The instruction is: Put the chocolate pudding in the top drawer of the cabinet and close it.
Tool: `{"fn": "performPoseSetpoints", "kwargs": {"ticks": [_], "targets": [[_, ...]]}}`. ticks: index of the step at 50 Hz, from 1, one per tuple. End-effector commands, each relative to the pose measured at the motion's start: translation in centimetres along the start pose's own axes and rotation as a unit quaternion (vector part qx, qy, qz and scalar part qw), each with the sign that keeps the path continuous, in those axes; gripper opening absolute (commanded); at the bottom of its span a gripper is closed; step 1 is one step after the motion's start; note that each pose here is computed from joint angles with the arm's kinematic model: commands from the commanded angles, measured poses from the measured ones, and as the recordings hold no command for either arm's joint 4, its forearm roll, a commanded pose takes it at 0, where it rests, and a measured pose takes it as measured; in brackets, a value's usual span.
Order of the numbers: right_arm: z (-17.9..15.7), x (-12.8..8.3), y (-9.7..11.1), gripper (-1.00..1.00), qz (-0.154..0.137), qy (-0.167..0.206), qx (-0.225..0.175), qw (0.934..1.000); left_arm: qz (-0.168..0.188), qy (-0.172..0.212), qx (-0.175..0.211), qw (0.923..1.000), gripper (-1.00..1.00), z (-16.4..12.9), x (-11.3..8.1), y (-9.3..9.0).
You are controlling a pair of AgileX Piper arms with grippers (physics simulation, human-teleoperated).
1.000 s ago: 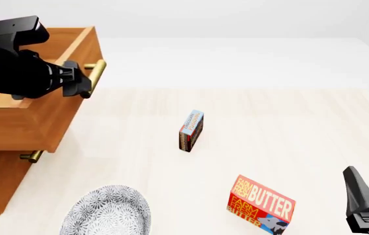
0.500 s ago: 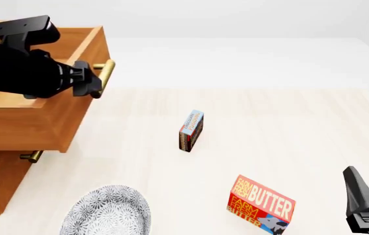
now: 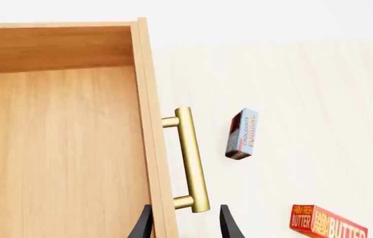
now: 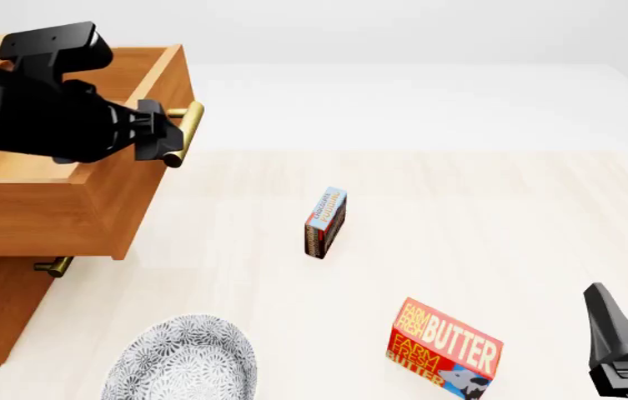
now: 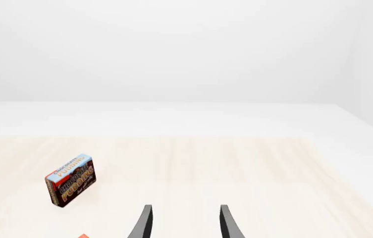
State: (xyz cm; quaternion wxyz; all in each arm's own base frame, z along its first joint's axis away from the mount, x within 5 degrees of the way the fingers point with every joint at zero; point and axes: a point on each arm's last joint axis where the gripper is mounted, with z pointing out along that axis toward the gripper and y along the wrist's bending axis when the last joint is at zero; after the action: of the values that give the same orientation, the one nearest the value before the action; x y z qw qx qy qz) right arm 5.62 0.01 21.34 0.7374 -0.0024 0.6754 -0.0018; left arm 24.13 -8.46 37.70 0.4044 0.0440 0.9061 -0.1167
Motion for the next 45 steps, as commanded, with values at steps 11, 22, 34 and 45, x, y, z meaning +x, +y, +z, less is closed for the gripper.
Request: {"fn": "performPoseSetpoints", "kwargs": {"ticks": [11,22,34,45], "targets": [[0.0,0.0,0.0,1.0,0.0,0.0,0.0,1.0,0.013,-0.002,0.028,0.9995,1.0,1.0,0.1,-1.7],[0.0,0.0,0.0,1.0,0.0,0.0,0.0,1.0,0.021,-0.013,0.033,0.9991,1.0,0.1,-0.7,-2.0],[0.0,0.0,0.0,1.0,0.0,0.0,0.0,1.0,0.022,-0.038,0.041,0.9982,1.0,-1.3,-0.8,-2.0],[0.0,0.0,0.0,1.0,0.0,0.0,0.0,1.0,0.044,-0.067,0.059,0.995,1.0,-3.4,-1.6,-2.8]]}}
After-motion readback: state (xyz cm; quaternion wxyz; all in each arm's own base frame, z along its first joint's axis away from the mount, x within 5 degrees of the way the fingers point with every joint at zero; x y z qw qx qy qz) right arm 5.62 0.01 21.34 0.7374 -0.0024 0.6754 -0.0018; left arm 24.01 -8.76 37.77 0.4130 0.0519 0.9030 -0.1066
